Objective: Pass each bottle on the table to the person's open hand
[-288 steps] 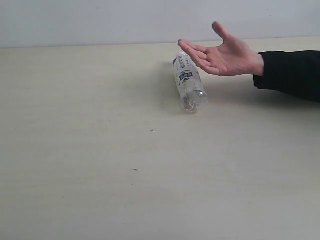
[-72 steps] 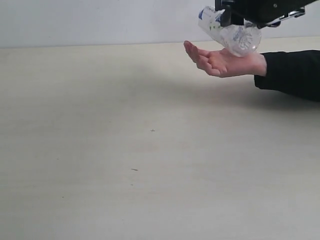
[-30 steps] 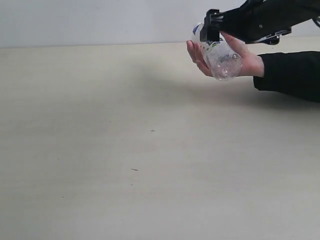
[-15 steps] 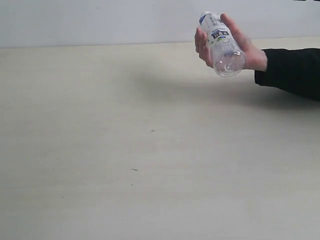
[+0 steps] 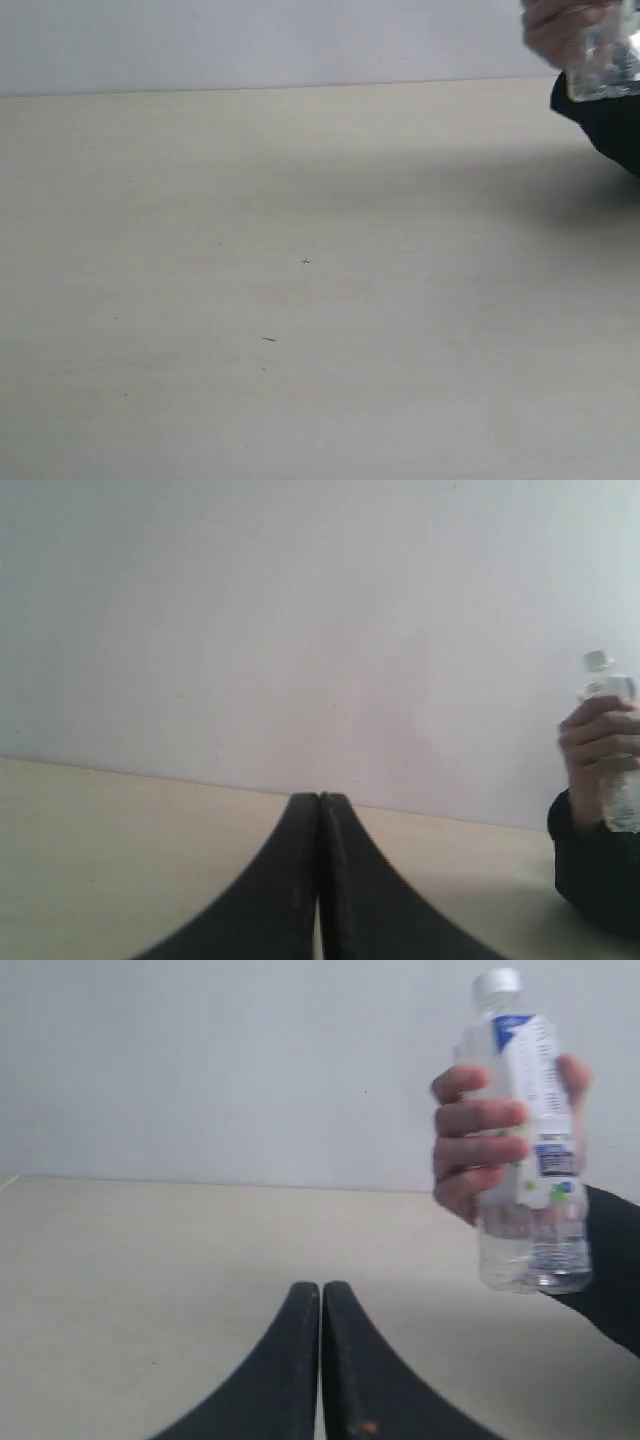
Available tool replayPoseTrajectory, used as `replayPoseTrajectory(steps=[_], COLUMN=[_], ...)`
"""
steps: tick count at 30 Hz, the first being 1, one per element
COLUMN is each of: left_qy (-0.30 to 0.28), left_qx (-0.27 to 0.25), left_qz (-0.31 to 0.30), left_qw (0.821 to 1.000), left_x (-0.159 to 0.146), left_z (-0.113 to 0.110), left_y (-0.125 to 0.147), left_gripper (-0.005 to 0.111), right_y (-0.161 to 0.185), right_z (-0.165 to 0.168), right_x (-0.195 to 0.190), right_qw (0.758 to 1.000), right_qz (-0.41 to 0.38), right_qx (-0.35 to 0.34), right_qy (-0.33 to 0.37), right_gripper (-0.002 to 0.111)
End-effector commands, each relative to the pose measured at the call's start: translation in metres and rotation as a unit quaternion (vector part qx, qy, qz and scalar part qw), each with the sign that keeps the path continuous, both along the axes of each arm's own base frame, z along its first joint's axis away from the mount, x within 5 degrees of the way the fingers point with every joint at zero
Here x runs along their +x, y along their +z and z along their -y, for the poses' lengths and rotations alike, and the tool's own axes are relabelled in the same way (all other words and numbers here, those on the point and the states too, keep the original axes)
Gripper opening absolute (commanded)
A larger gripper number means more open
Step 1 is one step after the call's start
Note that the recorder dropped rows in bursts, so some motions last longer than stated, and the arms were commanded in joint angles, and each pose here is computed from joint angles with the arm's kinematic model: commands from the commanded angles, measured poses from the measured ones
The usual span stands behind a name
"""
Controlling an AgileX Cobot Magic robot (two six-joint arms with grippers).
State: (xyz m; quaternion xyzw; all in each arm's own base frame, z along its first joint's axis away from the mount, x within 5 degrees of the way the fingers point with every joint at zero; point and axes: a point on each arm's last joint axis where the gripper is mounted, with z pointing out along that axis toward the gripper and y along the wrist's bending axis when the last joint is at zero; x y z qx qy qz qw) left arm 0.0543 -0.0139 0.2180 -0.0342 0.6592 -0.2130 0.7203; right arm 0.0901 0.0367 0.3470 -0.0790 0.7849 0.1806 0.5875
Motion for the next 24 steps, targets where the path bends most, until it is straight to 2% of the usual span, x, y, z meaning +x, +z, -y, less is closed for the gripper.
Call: replayPoseTrajectory(steps=[1,11,15,20,24], left_qy=[0.002,0.003,0.004,0.004,0.004], left_qx=[-0.001,-0.001,0.000,0.000,0.000], left_qz=[0.000,-0.001,-0.003,-0.003,-0.003], left_qw=[1.000,1.000,1.000,1.000,1.000], left_x=[0.000,0.000,0.000,0.000,0.000], left_z=[0.000,0.000,-0.001,-0.001,-0.001], left_y=[-0.001,-0.001,-0.001,-0.001,-0.001], left_gripper=[0.000,0.000,0.000,0.000,0.000], right_y=[0.004,0.003,-0.028,-0.065,-0.089], right_z=[0.003,0.004,0.009,0.018,0.023], right_x=[-0.008,-0.016,-0.018,-0.023,-0.032], right_qw=[1.000,0.999,0.998,0.990,0.985], right_qz=[0.024,0.037,0.052,0.101,0.119], right_qx=[0.008,0.014,0.024,0.069,0.072], right_qy=[-0.002,0.000,-0.022,-0.077,-0.102], right_gripper=[0.001,0.001,0.001,0.001,0.001])
